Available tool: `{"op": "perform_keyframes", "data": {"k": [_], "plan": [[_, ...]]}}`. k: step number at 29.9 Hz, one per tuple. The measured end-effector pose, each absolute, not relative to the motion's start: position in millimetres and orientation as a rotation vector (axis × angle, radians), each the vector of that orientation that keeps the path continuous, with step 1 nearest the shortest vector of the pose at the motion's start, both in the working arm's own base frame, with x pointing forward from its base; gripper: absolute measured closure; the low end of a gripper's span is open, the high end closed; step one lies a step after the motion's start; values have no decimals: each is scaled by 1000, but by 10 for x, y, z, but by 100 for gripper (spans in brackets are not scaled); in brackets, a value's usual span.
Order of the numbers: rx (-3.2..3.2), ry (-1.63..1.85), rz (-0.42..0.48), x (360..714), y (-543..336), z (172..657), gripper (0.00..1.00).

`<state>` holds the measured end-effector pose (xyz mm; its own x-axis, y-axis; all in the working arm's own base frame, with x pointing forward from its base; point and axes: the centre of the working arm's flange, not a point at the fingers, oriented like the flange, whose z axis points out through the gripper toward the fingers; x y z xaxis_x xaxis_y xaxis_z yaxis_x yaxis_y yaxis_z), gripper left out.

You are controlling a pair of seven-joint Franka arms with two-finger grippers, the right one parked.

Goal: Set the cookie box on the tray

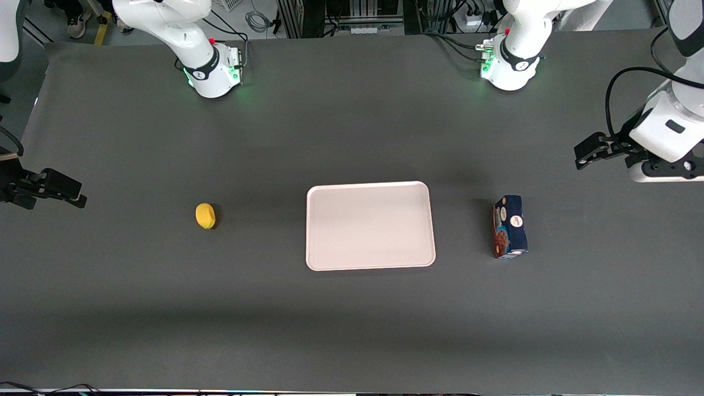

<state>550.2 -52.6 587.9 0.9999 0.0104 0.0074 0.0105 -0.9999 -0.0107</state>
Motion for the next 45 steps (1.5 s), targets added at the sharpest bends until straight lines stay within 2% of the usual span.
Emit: {"op": "perform_keyframes", "data": {"k": [19,26,35,45], "plan": [[-3170,-58,-13,5872,-933,5229,0],[-3189,-53,-64,5971,-992,4688,0],[-3203,-46,-134,5892,-1027,3948,0],[-3190,-1,-176,5862,-1026,3433,0]]}}
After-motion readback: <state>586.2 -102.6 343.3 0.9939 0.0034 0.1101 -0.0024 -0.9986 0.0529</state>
